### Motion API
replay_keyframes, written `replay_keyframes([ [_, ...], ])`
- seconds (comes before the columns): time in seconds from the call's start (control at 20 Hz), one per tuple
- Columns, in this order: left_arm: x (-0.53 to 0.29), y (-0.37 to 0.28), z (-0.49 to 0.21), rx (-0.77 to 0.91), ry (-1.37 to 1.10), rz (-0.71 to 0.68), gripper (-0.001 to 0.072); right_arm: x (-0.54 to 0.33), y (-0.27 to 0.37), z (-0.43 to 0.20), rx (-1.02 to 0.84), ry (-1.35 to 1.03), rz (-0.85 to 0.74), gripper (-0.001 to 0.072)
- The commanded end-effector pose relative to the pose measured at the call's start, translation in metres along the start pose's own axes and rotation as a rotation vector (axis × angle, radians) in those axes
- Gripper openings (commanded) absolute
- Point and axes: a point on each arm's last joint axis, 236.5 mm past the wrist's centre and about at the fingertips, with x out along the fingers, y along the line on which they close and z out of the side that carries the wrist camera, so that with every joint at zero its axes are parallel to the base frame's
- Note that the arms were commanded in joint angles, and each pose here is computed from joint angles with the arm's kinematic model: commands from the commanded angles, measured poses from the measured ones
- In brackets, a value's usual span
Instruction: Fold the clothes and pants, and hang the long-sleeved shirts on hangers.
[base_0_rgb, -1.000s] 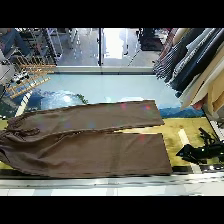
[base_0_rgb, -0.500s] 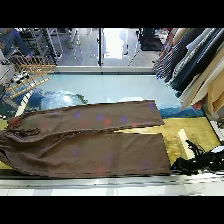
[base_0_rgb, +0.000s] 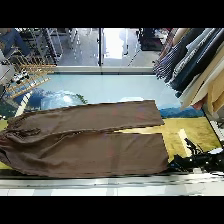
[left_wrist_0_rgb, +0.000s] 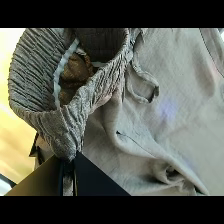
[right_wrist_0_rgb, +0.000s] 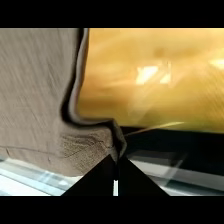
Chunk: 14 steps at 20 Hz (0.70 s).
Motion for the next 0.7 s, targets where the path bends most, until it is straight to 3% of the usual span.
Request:
replay_keyframes([
  [0.0, -0.002, 0.000, 0.000, 0.002, -0.001, 0.000, 0.0011, -0.006, 0.013, 0.005, -0.004, -0.023, 0.041, 0.0014],
  [0.2, -0.033, -0.019, 0.013, 0.060, -0.044, -0.002, 0.0009, -0.079, 0.080, 0.052, -0.080, -0.253, 0.118, 0.0013],
  [0.5, -0.057, -0.070, 0.054, 0.144, -0.134, -0.016, 0.0009, -0.181, 0.151, 0.172, -0.163, -0.689, -0.159, 0.0010],
  [0.65, -0.032, -0.091, 0.089, 0.087, -0.203, -0.055, 0.0008, -0.174, 0.165, 0.239, -0.122, -0.742, -0.132, 0.0010],
])
